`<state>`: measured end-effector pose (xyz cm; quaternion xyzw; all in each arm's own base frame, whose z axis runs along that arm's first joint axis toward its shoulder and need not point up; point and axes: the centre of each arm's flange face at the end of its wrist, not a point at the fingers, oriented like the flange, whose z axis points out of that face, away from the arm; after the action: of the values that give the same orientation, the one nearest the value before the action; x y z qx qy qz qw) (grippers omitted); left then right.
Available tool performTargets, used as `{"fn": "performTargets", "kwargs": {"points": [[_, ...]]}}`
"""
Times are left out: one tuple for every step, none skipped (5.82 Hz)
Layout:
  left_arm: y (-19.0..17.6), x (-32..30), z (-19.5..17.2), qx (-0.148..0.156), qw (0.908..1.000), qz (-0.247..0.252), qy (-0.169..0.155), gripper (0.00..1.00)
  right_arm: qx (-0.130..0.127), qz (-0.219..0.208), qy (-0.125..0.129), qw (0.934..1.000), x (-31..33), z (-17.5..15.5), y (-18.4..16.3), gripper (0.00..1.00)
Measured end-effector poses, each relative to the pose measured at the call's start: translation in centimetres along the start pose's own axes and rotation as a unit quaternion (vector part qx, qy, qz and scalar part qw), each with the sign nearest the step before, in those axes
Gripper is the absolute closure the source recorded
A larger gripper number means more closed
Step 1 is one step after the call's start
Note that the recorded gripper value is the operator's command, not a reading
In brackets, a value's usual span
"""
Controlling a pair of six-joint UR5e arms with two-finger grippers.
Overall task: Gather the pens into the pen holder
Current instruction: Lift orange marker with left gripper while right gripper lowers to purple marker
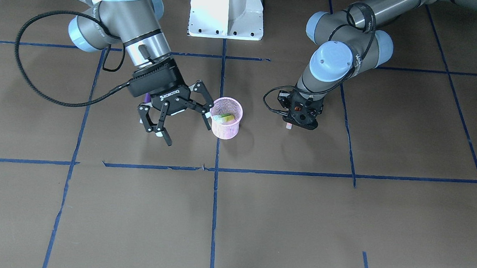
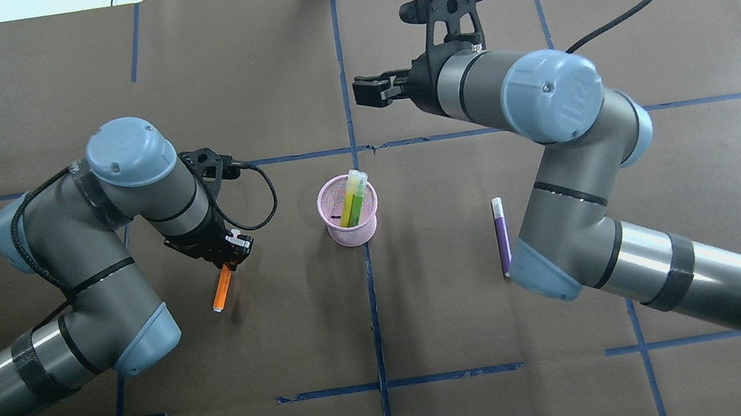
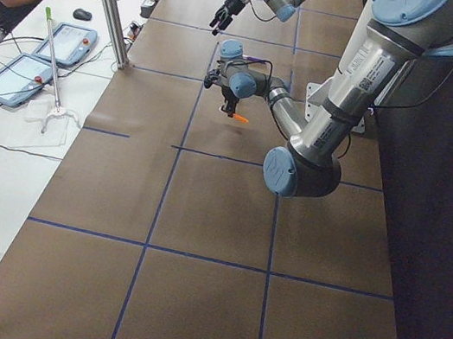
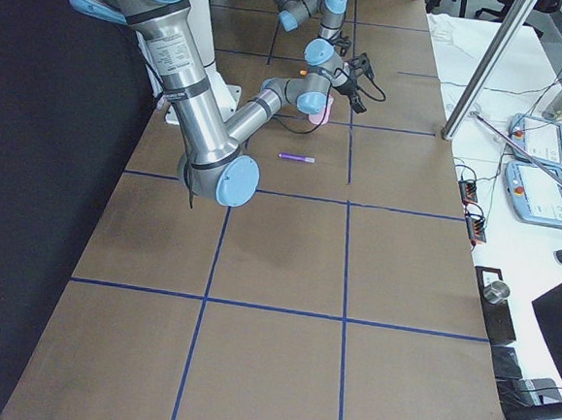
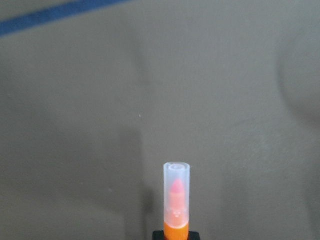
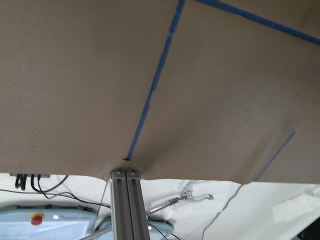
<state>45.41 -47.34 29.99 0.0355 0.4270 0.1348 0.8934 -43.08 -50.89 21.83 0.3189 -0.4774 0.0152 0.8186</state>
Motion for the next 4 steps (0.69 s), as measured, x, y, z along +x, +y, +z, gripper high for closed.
{"fn": "performTargets", "kwargs": {"points": [[-0.6,0.1,-3.2,0.027,0.9996,0.004,0.012,1.00,-0.054,0.007,0.026,0.9982,0.9,-0.3,0.5,0.00],[-0.9,0.6,-6.7,0.056,0.9980,0.011,0.027,1.00,-0.112,0.015,0.050,0.9923,1.5,-0.8,1.4,0.00],[-1.5,1.5,-9.9,0.093,0.9948,0.019,0.037,1.00,-0.169,0.026,0.072,0.9826,2.0,-1.3,2.4,0.00],[-2.0,2.4,-11.7,0.129,0.9902,0.026,0.046,1.00,-0.212,0.035,0.099,0.9717,2.4,-1.2,3.8,0.00]]}}
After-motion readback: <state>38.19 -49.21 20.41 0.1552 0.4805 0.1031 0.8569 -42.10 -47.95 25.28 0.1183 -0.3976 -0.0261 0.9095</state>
